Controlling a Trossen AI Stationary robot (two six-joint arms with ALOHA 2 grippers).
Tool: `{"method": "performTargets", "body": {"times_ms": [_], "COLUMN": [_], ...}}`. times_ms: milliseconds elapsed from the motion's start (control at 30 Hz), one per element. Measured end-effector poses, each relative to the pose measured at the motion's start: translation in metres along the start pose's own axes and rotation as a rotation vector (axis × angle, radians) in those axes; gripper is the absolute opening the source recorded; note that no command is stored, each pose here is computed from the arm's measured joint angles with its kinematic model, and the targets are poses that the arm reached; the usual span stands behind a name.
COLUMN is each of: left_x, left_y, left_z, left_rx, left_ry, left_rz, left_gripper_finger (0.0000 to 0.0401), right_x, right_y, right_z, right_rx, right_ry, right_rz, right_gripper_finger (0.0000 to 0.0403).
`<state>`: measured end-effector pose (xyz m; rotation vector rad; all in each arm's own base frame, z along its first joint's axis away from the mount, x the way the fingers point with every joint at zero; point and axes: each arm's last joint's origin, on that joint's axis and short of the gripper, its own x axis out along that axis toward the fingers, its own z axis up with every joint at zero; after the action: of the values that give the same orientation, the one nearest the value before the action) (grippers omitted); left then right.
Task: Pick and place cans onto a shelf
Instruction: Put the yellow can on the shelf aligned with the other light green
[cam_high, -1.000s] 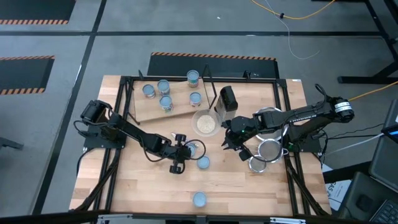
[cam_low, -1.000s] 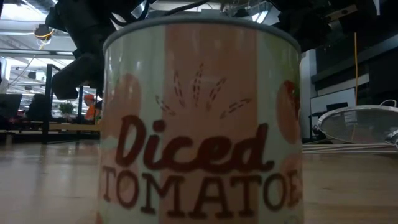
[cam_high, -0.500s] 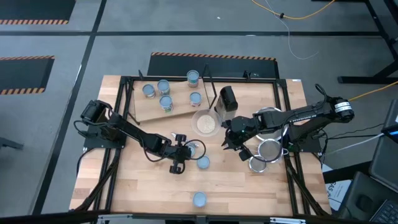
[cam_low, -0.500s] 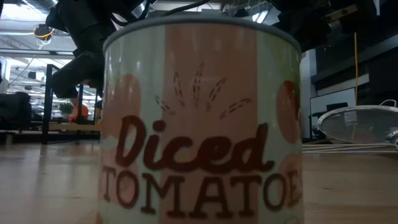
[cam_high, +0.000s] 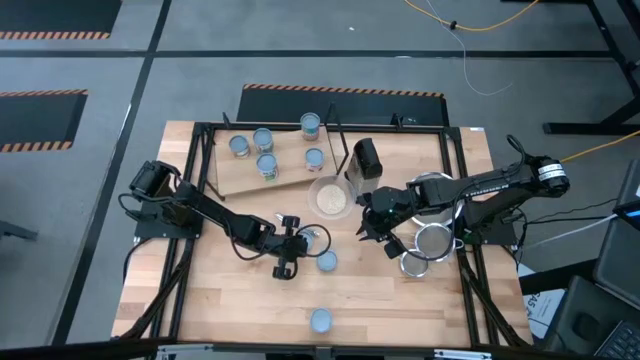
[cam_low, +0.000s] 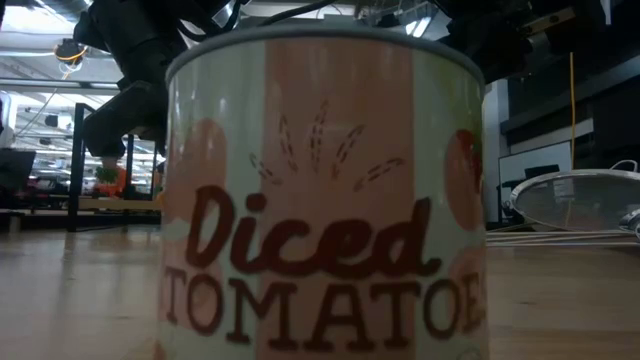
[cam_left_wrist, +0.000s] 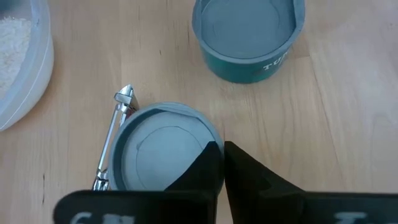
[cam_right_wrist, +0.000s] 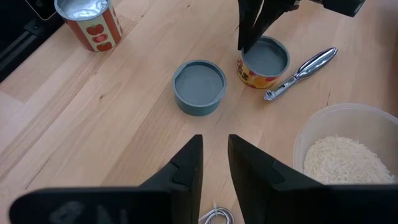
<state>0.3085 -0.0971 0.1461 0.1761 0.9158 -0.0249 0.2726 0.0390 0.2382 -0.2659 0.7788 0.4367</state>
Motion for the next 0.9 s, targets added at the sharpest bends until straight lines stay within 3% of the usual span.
{"method": "performTargets", "body": {"times_ms": [500, 900], "left_x": [-0.001, -0.041], "left_y": [-0.002, -0.005], "left_z": [0.001, 0.018], "left_rx": [0.002, -0.010], "left_ry": [-0.011, -0.152], "left_rz": [-0.006, -0.042], "left_gripper_finger": [0.0003, 0.0004], "right_x": [0.000, 0.000], "right_y": [0.000, 0.000], "right_z": [0.000, 0.001], "right_rx": [0.000, -0.002], "right_ry": [0.000, -0.005], "right_rz": [0.000, -0.002], "right_gripper_finger": [0.0081, 0.0080]}}
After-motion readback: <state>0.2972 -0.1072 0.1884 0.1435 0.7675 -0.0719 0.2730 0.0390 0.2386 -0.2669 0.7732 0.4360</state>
